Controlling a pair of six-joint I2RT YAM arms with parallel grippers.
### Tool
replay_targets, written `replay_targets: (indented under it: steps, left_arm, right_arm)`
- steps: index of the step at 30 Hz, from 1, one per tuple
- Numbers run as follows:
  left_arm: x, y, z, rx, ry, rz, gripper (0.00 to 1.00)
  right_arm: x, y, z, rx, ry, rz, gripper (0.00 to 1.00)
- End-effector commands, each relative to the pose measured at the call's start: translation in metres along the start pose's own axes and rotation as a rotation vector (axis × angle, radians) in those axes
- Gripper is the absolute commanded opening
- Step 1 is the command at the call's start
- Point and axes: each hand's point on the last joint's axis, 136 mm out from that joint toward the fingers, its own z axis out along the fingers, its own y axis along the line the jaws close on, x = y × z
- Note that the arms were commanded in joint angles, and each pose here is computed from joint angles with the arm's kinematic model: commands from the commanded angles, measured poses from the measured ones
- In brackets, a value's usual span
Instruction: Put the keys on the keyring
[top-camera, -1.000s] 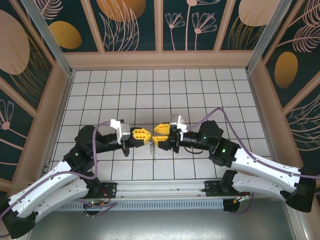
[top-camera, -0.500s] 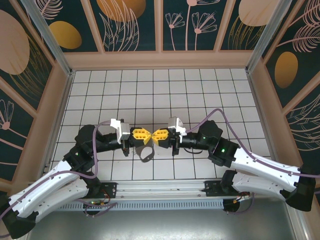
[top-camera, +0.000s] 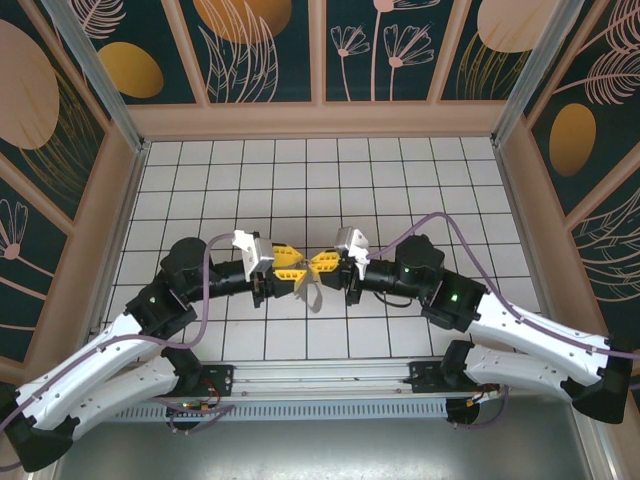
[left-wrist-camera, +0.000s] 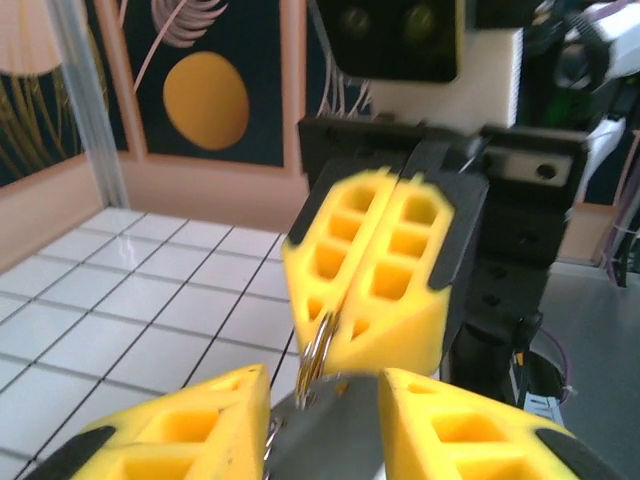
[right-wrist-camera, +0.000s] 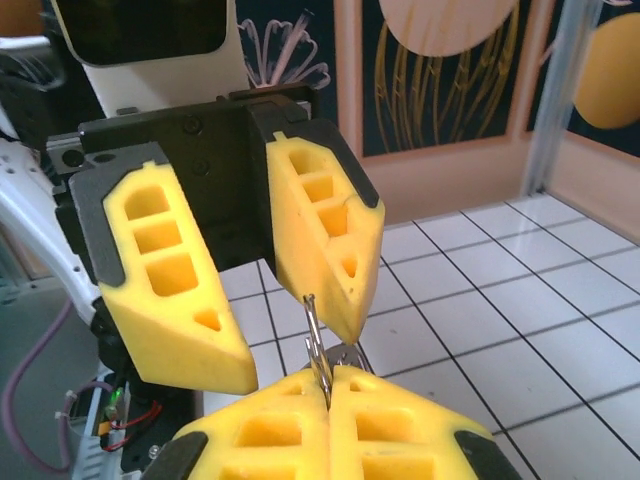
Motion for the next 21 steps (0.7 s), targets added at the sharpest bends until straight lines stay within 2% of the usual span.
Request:
replay_targets:
  steps: [1, 5, 10, 21]
  left_arm:
    - [0.014, 0.010, -0.005, -0.073, 0.122, 0.035, 0.34]
    - [0.019, 0.016, -0.007, -0.098, 0.208, 0.074, 0.33]
    - [0.017, 0.014, -0.002, -0.055, 0.266, 0.110, 0.30]
    - [0.023, 0.011, 0.007, 0.008, 0.326, 0.125, 0.28]
  right_arm:
    - [-0.017, -0.009, -0.007, 0.066, 0.025, -0.042, 0.00]
    - [-0.007, -0.009, -0.007, 0.059, 0.120, -0.043, 0.00]
    - [0.014, -0.011, -0.002, 0.058, 0.246, -0.036, 0.00]
    - [0.023, -0.008, 0.001, 0.032, 0.293, -0.038, 0.00]
